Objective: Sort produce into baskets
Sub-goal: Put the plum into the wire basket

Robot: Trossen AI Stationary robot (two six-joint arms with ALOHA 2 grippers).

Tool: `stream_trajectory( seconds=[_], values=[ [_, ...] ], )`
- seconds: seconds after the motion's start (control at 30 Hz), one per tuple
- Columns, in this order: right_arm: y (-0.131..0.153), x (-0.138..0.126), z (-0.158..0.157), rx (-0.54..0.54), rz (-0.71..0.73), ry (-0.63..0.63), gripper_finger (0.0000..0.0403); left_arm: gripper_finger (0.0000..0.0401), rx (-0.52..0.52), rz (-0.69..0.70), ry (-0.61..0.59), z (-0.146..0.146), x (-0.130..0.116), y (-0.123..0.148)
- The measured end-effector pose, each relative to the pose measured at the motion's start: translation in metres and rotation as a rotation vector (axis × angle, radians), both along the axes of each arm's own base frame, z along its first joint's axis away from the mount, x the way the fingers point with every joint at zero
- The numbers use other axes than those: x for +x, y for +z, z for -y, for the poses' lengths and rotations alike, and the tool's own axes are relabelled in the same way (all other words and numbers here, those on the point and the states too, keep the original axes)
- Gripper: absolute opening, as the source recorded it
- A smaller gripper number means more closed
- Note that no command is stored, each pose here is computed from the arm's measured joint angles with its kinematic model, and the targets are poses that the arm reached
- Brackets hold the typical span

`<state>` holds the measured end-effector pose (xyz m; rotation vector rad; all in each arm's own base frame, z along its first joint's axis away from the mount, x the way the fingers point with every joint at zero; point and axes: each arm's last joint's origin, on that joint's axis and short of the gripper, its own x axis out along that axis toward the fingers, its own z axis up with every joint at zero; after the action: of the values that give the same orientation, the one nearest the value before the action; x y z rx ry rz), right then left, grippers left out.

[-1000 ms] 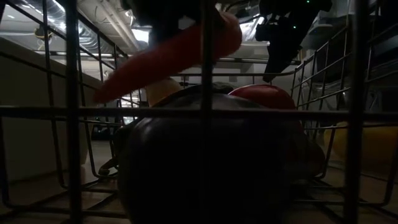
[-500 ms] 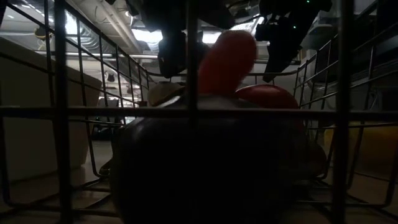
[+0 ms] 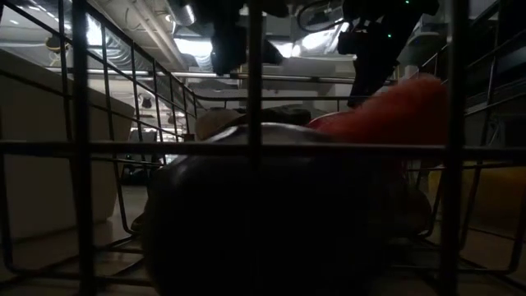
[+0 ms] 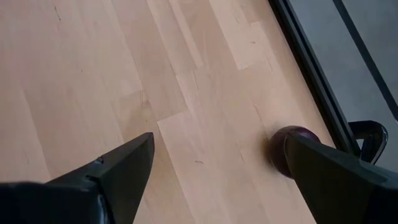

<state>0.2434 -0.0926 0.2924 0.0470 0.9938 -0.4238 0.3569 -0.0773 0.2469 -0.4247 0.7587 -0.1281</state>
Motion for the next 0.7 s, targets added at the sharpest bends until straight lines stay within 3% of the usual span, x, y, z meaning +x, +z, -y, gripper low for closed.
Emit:
stream_trajectory(
  seconds=[0.17,0.37,0.53,0.7],
  values=[
    [0.000,0.000,0.000,0.001,-0.002,0.000,0.0356,0.0207,0.121,0.010,-0.007,-0.022,-0.031,0.036],
    [0.000,0.000,0.000,0.002,-0.005,-0.001,0.0356,0.0168,0.353,0.047,0.067,-0.038,-0.085,0.069],
    [0.000,0.000,0.000,0.002,-0.005,-0.001,0.0356,0.0120,0.421,0.071,0.124,-0.048,-0.136,0.060],
    [0.000,0.000,0.000,-0.002,0.004,-0.001,0.0356,0.0080,0.385,0.120,0.196,-0.058,-0.187,0.034]
  ],
)
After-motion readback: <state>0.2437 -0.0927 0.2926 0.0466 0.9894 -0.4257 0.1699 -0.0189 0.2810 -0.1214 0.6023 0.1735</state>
